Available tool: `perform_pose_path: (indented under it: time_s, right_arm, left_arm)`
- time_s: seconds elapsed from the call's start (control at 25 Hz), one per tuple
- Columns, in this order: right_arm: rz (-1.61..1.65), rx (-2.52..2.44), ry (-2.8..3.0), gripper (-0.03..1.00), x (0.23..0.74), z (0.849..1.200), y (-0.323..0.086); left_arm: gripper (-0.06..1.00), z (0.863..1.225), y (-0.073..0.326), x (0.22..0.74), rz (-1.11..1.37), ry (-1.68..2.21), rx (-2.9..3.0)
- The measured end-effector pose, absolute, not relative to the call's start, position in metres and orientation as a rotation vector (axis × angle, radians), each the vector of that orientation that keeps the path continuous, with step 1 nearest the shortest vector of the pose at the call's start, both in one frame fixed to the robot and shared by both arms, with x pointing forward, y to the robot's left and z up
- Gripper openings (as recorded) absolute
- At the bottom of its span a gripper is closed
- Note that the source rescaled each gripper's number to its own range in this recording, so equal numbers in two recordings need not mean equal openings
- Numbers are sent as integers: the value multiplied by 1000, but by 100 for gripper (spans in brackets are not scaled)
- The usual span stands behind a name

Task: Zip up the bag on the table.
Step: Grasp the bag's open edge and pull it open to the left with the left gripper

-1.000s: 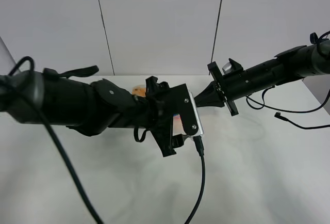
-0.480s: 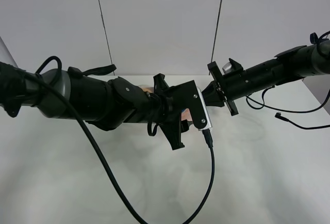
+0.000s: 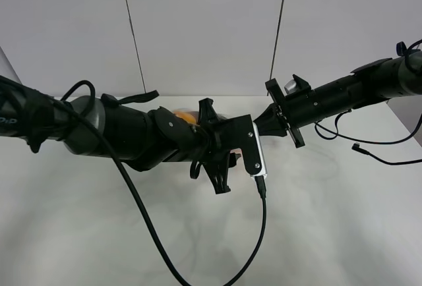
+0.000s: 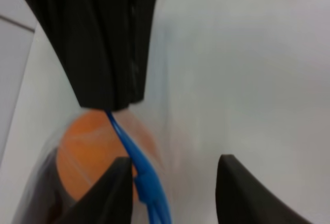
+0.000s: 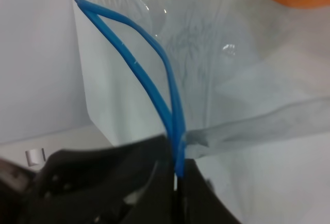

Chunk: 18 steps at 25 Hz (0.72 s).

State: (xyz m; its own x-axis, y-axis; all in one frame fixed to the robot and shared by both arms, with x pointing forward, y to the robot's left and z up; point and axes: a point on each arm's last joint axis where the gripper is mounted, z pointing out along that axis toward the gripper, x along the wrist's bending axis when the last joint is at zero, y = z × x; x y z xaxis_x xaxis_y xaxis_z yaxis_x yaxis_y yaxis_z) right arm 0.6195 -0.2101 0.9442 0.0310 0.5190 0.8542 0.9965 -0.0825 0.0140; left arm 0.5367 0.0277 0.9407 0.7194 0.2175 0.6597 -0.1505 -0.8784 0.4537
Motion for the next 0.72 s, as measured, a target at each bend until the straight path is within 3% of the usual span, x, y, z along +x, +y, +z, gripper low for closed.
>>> perform_pose_path:
  time_s: [0.72]
  right_arm:
    - [-961, -1675, -1545, 0, 620, 945, -210]
  left_arm:
    - [37, 948, 22, 543, 1006, 161, 2379]
